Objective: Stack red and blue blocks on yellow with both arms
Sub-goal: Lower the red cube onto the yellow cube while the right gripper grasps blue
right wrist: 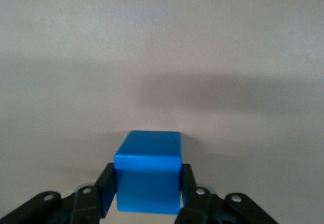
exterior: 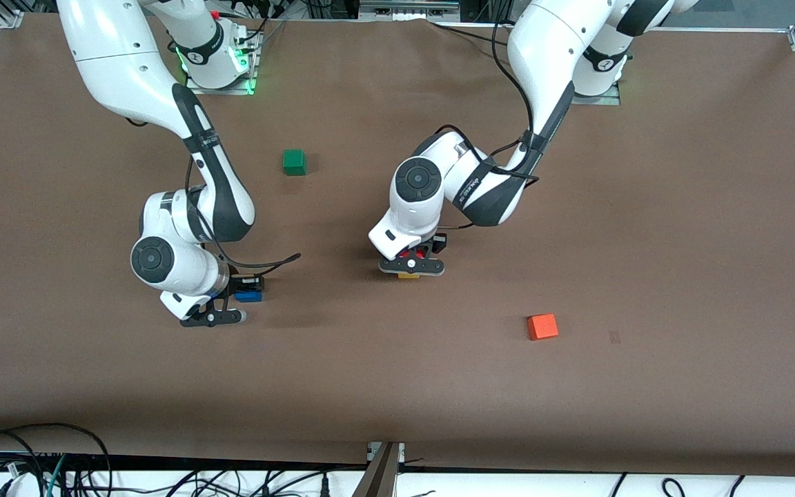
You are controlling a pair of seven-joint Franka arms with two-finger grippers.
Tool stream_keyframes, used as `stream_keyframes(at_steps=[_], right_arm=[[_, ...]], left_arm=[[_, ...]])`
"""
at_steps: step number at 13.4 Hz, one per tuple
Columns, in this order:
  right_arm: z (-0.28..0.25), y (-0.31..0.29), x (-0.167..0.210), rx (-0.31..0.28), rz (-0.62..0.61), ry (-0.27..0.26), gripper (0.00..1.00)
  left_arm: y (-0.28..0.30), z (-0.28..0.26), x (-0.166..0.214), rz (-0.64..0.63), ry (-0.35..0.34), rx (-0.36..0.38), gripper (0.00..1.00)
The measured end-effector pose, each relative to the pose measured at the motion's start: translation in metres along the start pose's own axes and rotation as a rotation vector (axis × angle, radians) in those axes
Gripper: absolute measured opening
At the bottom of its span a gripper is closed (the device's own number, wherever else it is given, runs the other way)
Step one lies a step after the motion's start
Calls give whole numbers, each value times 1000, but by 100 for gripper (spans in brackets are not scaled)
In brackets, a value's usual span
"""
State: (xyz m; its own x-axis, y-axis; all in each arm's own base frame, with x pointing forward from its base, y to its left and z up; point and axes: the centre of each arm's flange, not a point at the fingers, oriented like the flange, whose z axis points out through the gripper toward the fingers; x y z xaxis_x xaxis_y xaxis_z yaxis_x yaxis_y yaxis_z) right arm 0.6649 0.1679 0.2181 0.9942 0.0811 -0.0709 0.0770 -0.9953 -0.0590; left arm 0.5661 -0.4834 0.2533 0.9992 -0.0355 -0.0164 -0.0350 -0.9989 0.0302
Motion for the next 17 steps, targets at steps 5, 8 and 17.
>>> stream_keyframes(at_steps=[5, 8, 17], right_arm=[[-91, -11, 4, 23, -13, -26, 55], [-140, -21, 6, 32, -30, -42, 55], [-172, -34, 7, 36, 2, -48, 55]], left_arm=[[6, 2, 0, -13, 13, -11, 56], [11, 4, 0, -19, 17, -15, 56], [7, 3, 5, -29, 25, -9, 56]])
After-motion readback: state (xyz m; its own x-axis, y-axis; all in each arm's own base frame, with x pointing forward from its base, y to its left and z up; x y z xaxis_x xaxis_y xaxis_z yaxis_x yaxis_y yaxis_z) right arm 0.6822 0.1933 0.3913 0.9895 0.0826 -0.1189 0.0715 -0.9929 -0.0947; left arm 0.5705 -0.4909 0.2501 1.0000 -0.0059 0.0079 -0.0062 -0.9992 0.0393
